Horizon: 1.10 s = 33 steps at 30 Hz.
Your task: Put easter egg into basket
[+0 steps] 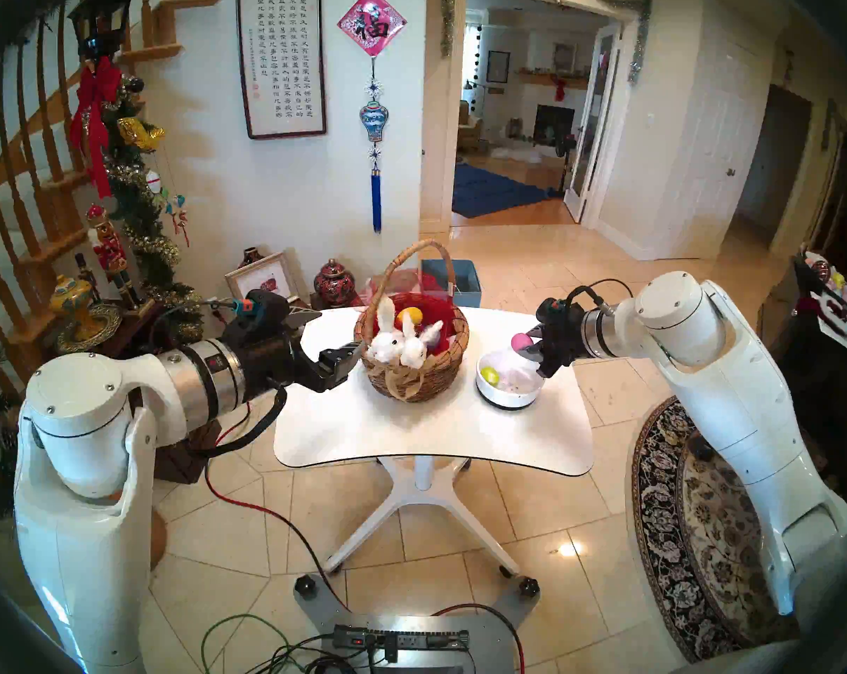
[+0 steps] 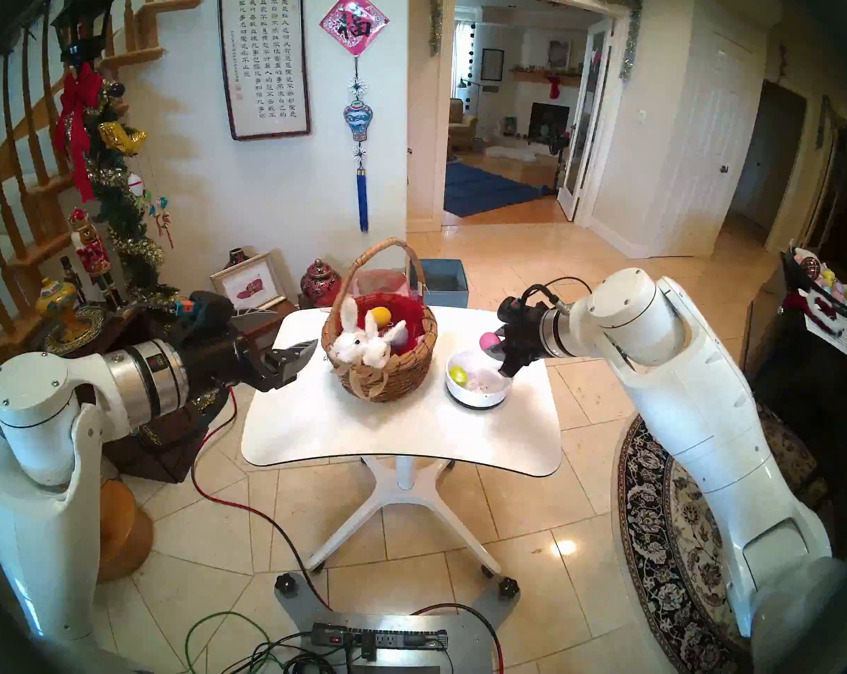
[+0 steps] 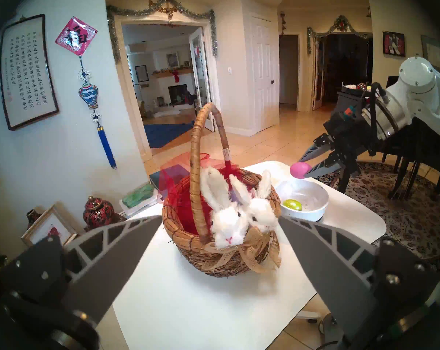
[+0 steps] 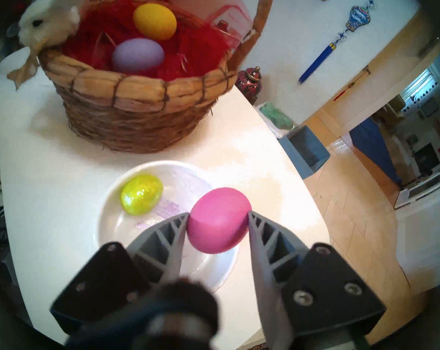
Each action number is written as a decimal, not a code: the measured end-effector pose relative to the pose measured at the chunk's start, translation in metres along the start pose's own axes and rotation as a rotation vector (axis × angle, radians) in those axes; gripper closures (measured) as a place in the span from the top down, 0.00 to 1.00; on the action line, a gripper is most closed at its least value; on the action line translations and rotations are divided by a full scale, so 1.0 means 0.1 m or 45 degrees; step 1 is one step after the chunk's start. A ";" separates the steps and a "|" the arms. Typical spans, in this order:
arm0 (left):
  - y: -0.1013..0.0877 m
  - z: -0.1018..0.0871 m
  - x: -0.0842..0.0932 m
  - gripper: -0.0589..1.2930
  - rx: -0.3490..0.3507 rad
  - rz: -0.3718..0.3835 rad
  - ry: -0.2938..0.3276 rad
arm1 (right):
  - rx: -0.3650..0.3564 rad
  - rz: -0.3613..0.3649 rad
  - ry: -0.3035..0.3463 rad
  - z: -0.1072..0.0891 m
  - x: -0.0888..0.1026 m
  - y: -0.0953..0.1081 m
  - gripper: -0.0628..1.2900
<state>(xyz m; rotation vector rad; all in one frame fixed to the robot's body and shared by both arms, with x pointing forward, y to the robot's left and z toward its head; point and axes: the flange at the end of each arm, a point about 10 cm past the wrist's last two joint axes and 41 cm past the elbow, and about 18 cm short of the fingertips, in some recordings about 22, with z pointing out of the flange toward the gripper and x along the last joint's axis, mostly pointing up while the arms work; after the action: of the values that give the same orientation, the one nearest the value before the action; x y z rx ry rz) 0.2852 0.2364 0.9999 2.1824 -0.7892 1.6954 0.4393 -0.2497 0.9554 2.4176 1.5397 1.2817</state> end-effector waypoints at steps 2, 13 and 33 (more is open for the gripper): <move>0.00 0.00 0.00 0.98 0.000 0.000 0.000 | 0.005 -0.012 0.020 -0.05 0.07 -0.01 0.37; 0.00 0.00 0.00 0.98 0.000 0.000 0.000 | 0.040 -0.073 0.111 -0.29 0.36 -0.07 0.38; 0.00 0.00 0.00 0.98 0.001 0.000 0.000 | 0.153 -0.101 0.183 -0.02 0.57 -0.09 0.41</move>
<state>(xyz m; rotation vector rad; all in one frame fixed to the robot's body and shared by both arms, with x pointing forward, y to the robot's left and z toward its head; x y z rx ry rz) 0.2852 0.2365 1.0000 2.1825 -0.7891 1.6960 0.4416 -0.2027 0.9890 2.3506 1.7798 1.4150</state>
